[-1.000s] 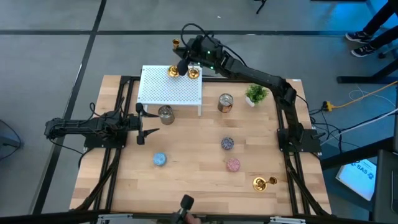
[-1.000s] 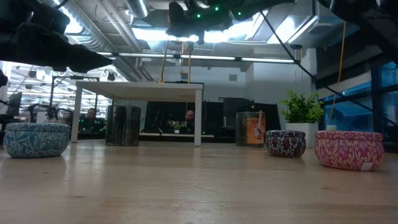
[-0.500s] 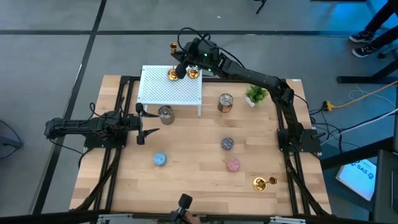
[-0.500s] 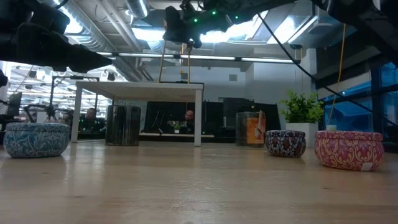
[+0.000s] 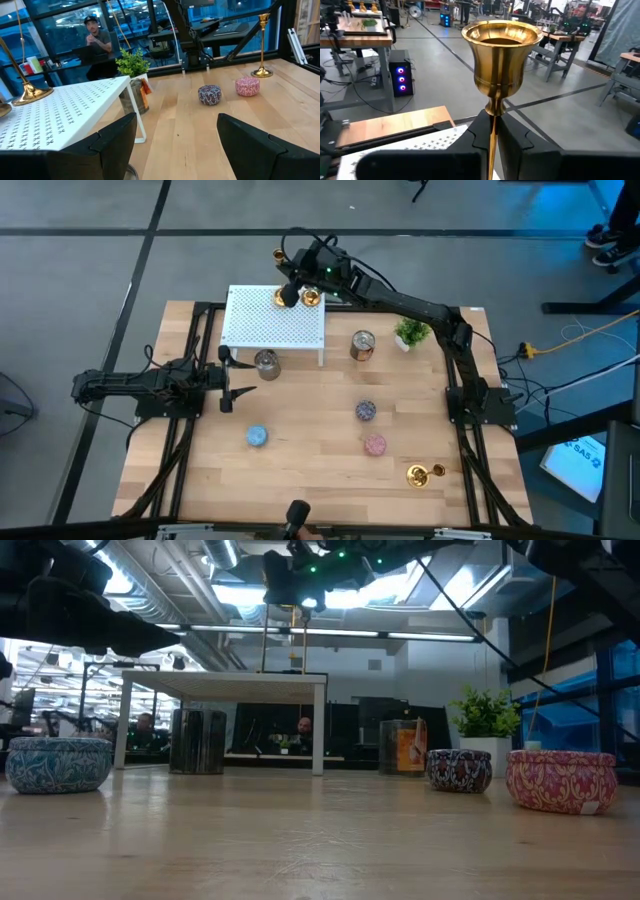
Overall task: Pick & Place candle stick holders
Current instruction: Put the center gold candle holder on the shelf
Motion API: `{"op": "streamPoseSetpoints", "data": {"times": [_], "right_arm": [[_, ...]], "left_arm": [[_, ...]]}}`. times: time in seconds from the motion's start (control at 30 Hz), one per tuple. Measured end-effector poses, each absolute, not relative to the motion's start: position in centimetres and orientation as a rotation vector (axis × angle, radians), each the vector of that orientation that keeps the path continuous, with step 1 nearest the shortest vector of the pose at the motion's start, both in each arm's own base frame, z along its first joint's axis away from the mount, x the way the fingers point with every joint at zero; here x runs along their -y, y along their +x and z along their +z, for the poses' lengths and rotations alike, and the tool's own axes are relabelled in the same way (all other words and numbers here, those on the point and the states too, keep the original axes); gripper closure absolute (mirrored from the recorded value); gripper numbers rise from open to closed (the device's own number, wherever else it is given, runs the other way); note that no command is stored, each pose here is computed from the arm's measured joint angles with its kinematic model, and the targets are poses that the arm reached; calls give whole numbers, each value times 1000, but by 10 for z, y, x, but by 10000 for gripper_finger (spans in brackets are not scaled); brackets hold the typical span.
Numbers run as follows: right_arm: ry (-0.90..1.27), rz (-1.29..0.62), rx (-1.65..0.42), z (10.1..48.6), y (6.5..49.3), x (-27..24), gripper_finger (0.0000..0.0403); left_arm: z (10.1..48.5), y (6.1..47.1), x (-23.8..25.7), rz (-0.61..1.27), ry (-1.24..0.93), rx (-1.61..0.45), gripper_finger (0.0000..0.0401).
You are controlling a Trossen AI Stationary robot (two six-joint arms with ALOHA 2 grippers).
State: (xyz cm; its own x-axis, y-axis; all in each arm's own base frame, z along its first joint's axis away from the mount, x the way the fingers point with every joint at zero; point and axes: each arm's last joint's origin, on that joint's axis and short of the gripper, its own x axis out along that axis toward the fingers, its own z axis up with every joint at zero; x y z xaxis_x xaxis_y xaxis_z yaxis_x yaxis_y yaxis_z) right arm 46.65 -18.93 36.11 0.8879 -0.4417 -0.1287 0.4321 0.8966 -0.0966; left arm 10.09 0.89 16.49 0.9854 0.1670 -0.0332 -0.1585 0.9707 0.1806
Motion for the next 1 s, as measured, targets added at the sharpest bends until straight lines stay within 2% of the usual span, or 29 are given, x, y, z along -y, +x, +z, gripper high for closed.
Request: {"op": "streamPoseSetpoints", "data": {"times": [0.57, 0.77, 1.0], "right_arm": [[-66, -408, -212, 357, 471, 170, 379], [-57, -408, -229, 358, 469, 169, 338], [-81, -404, -245, 370, 460, 166, 266]], "left_arm": [[165, 101, -9, 164, 179, -49, 127], [165, 101, -9, 164, 179, -49, 127], [165, 101, -9, 164, 178, -48, 127]]}}
